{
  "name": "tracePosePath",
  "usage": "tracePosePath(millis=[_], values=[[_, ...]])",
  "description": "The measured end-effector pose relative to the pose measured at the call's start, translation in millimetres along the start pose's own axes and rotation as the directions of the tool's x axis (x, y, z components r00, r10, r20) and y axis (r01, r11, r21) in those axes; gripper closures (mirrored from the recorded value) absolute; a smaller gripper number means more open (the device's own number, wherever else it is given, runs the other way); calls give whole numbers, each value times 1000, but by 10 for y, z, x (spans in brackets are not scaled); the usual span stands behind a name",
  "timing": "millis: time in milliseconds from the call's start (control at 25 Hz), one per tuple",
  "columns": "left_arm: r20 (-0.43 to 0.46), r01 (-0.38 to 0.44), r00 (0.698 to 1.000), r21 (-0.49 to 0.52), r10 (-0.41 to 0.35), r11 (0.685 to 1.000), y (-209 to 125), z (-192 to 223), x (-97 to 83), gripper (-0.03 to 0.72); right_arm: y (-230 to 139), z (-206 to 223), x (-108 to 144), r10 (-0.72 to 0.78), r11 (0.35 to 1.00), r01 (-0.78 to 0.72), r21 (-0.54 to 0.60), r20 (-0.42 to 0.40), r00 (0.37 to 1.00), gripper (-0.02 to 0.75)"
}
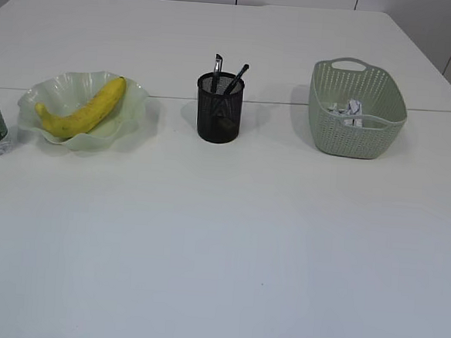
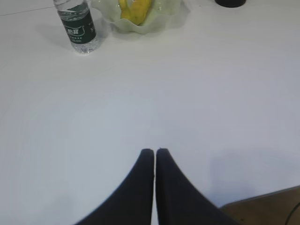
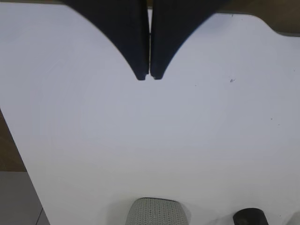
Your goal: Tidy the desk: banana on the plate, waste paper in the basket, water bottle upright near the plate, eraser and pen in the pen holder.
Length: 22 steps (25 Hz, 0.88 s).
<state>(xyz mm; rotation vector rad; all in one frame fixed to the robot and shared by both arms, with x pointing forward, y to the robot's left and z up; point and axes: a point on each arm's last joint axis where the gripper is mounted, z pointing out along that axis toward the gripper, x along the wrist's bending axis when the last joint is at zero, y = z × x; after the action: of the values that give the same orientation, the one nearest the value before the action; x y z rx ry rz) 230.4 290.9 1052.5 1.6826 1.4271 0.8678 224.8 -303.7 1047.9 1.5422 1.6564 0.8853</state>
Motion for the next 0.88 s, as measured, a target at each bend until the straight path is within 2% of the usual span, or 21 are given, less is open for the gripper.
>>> tracePosePath(millis=[200, 880], values=[[-26, 14, 1000, 1, -14, 1000, 2, 3, -2, 713, 0, 0, 0, -5, 1000, 5, 0, 0, 1000, 748], [-26, 14, 1000, 1, -14, 1000, 2, 3, -2, 713, 2, 0, 0, -5, 1000, 5, -2, 0, 1000, 748]])
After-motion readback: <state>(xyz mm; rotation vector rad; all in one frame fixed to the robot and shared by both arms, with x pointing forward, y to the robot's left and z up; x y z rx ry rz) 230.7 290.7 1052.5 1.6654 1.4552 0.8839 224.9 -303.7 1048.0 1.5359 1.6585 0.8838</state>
